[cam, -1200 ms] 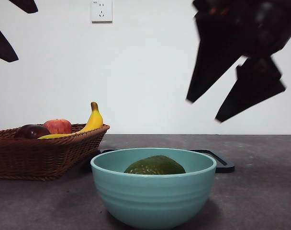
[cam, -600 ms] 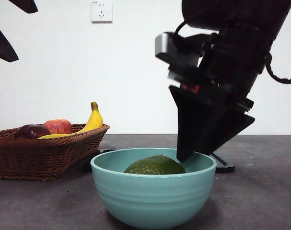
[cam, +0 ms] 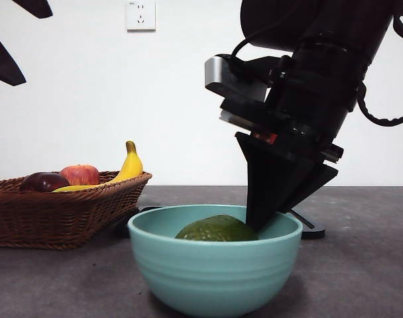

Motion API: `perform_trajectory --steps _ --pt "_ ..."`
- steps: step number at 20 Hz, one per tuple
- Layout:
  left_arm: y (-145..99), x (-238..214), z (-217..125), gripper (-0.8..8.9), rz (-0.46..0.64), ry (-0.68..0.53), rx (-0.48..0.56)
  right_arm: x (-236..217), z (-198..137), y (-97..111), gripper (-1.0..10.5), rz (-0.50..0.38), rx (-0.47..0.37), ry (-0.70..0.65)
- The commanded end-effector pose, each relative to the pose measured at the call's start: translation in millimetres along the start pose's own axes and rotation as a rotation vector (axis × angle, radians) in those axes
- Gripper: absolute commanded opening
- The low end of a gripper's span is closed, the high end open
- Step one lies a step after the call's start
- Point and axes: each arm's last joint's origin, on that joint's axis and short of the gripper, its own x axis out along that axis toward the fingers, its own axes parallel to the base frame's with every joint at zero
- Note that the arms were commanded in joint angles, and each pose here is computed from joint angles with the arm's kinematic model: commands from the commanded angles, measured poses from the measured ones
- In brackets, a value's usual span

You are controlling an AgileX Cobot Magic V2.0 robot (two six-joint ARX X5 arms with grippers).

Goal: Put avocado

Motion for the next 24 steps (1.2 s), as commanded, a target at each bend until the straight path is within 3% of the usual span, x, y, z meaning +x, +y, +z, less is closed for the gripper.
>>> perform_trajectory --steps 1,7,12,17,21,24 --pt "-1.1 0.6 2.0 3.42 -0.01 -0.003 0.017 -3.7 11.3 5.5 0.1 0.024 0.023 -0.02" --pt "-1.1 0.6 2.0 3.42 -0.01 -0.003 0.017 -39.2 49.6 -1.3 0.1 -0.006 0.046 -0.118" --pt "-1.1 0.6 2.0 3.42 -0.01 -0.003 0.017 -47.8 90.8 -39.8 0.1 -0.061 0.097 -0.138" --pt "-1.1 0.6 2.0 3.42 -0.01 -0.003 0.013 -26.5 135.6 -89.9 0.1 -0.105 0.16 -0.126" --pt "-1.1 0.6 1.9 3.42 -0.01 -0.002 0.013 -2.7 147.0 -122.4 0.1 -0.117 0.212 -0.107" --pt "-1.1 0.6 2.0 3.42 -0.01 -0.002 0.013 13.0 144.4 -133.3 0.1 -0.102 0.232 -0.081"
